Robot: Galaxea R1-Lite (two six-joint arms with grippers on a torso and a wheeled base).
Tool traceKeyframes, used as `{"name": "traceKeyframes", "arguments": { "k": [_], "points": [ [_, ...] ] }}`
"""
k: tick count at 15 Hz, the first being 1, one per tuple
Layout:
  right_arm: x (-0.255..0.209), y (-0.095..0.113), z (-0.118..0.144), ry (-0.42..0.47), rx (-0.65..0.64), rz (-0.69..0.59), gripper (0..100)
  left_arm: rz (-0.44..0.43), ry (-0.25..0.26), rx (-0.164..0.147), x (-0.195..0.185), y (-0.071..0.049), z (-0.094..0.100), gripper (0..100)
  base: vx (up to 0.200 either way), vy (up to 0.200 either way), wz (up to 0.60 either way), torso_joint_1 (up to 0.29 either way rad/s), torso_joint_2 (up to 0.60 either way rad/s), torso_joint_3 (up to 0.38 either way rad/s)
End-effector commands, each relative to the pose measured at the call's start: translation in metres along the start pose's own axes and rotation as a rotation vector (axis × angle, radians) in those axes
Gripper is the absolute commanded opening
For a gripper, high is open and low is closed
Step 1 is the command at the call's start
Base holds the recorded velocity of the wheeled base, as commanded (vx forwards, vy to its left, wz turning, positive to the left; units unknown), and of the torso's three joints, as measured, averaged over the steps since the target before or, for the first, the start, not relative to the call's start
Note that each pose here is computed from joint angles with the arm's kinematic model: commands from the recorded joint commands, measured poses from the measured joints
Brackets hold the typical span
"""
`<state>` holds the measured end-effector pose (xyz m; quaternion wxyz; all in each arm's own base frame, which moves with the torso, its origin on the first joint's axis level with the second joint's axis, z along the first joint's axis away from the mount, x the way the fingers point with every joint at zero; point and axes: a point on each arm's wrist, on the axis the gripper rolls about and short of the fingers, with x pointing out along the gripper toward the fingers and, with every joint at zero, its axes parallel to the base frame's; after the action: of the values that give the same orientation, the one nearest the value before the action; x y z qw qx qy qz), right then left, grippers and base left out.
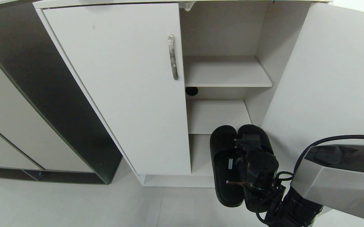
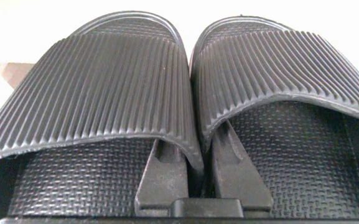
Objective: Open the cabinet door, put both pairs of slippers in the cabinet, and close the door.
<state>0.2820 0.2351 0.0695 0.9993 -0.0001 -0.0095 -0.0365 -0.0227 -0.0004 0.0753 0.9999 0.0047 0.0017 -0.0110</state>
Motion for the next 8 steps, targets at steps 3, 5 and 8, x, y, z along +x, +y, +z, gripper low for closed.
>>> {"name": "traceKeyframes", "arguments": {
  "k": [3,5,8],
  "points": [
    [0.0014,-0.0027,0.0029,-0.012,0.012,-0.01,0,0.002,0.001,0.0,0.0001,0.0,0.0,0,0.0,0.0,0.0,0.0,0.0,0.0],
    [0.0014,-0.0026,0.0029,-0.012,0.012,-0.009,0,0.0,0.001,0.0,0.0001,0.0001,0.0,0,0.0,0.0,0.0,0.0,0.0,0.0],
    [0.0012,-0.0029,0.0028,-0.012,0.012,-0.01,0,0.0,0.001,0.0,0.0001,0.0001,0.0,0,0.0,0.0,0.0,0.0,0.0,0.0]
  ]
}}
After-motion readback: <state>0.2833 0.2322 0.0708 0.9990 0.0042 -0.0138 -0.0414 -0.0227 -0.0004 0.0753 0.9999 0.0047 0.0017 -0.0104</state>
